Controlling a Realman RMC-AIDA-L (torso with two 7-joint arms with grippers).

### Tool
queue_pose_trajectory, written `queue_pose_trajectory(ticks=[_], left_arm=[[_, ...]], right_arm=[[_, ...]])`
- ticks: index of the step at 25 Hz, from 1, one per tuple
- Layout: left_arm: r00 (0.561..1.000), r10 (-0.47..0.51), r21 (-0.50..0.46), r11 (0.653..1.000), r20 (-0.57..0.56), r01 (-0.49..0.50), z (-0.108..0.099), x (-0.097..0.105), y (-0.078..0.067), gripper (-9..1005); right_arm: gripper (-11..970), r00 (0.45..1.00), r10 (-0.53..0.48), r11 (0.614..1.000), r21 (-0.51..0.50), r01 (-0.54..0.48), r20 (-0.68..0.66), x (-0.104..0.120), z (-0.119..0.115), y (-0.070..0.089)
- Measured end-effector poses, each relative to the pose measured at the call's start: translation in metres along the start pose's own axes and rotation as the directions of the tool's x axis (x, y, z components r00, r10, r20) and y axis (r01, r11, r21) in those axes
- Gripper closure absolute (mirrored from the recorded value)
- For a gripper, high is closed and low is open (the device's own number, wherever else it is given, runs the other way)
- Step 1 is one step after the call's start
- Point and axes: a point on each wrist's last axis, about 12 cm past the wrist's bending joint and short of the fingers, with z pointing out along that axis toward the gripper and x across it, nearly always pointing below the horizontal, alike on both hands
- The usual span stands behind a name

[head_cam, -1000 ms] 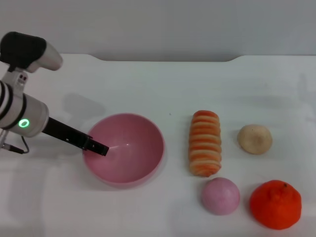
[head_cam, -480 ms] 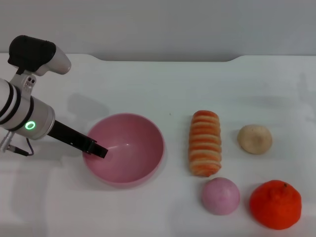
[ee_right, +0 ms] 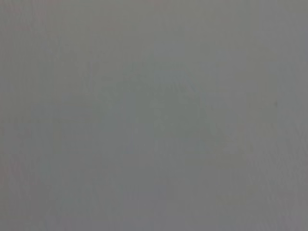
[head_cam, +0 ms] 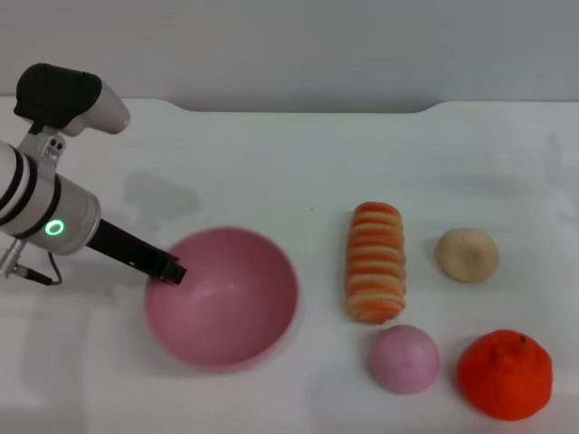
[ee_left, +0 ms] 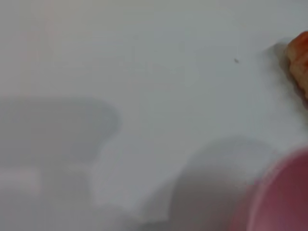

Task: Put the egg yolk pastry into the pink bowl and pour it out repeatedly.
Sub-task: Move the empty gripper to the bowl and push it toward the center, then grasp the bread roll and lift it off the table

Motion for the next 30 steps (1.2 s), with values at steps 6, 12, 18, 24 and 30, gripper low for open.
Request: queue_pose_trajectory(ticks=[6, 12, 18, 24, 30], left_arm=[[0.997, -0.060, 0.000, 0.998, 0.049, 0.060, -0.007, -0.005, 0.004, 997], [0.981, -0.134, 0.049, 0.991, 0.140, 0.128, -0.021, -0.011, 0.010, 997], [0.956, -0.183, 0.088, 0.982, 0.230, 0.167, -0.038, -0.017, 0.016, 997], [0.936, -0.210, 0.087, 0.977, 0.282, 0.193, -0.050, -0.019, 0.021, 996], [0.931, -0.218, 0.084, 0.976, 0.294, 0.202, -0.052, -0.019, 0.023, 996]], right_arm=[[411, 1.000, 0.009, 1.000, -0.014, -0.009, -0.001, -0.001, 0.006, 0.004], [410, 0.993, 0.106, 0.988, -0.109, -0.110, -0.044, -0.009, 0.024, 0.011], [411, 0.928, 0.106, 0.923, -0.312, -0.225, -0.356, -0.036, 0.072, 0.028], [412, 0.703, -0.033, 0.907, -0.316, -0.277, -0.711, -0.085, 0.092, 0.043], [414, 0.376, -0.258, 0.945, -0.314, -0.094, -0.890, -0.120, 0.089, 0.053]])
